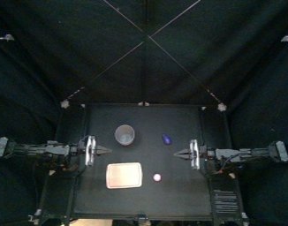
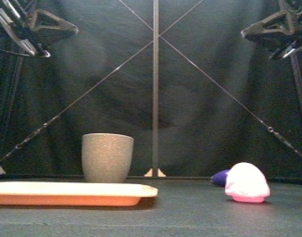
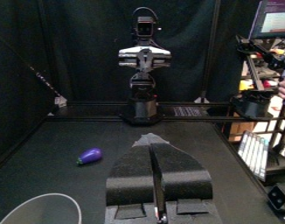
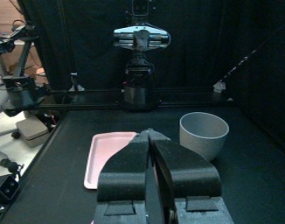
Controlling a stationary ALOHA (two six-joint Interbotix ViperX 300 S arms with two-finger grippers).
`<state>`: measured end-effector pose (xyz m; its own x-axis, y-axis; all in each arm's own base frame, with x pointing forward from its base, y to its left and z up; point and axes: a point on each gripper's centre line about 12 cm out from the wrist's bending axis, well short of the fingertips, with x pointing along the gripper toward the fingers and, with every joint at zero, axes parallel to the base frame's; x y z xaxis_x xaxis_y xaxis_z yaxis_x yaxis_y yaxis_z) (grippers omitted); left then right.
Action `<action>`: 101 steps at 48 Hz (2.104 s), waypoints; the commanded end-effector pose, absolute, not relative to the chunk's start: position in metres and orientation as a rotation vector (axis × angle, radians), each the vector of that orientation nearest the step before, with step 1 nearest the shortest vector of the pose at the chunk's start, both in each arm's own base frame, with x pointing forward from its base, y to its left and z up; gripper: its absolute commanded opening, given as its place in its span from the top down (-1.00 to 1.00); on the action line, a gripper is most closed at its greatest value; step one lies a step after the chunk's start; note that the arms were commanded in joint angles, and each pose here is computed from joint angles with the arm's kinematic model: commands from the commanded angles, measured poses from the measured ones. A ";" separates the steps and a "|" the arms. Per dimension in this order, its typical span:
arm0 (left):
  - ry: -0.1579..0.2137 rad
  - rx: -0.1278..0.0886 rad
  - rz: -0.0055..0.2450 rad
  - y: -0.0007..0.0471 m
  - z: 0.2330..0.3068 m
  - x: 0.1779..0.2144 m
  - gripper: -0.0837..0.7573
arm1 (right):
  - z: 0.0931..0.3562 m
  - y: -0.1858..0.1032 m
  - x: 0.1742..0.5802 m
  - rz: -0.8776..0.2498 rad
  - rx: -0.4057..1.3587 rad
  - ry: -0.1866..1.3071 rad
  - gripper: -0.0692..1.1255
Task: Pick the eggplant then place it on the pink plate
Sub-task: Pick the eggplant
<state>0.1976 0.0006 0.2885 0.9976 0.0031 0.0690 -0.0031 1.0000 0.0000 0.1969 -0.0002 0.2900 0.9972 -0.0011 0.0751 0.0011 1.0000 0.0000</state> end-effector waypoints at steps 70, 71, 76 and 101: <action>-0.064 0.033 0.008 0.0021 0.2880 0.1984 0.84 | 0.136 -0.146 0.257 -0.610 0.473 0.667 -0.86; -0.064 0.033 0.008 0.0021 0.2880 0.1984 0.84 | 0.134 -0.146 0.257 -0.609 0.473 0.672 -0.86; -0.064 0.033 0.008 0.0021 0.2880 0.1984 0.84 | 0.127 -0.144 0.262 -0.599 0.475 0.699 -0.86; -0.066 0.036 0.008 0.0020 0.2874 0.1971 0.84 | 0.108 -0.142 0.275 -0.583 0.483 0.761 -0.76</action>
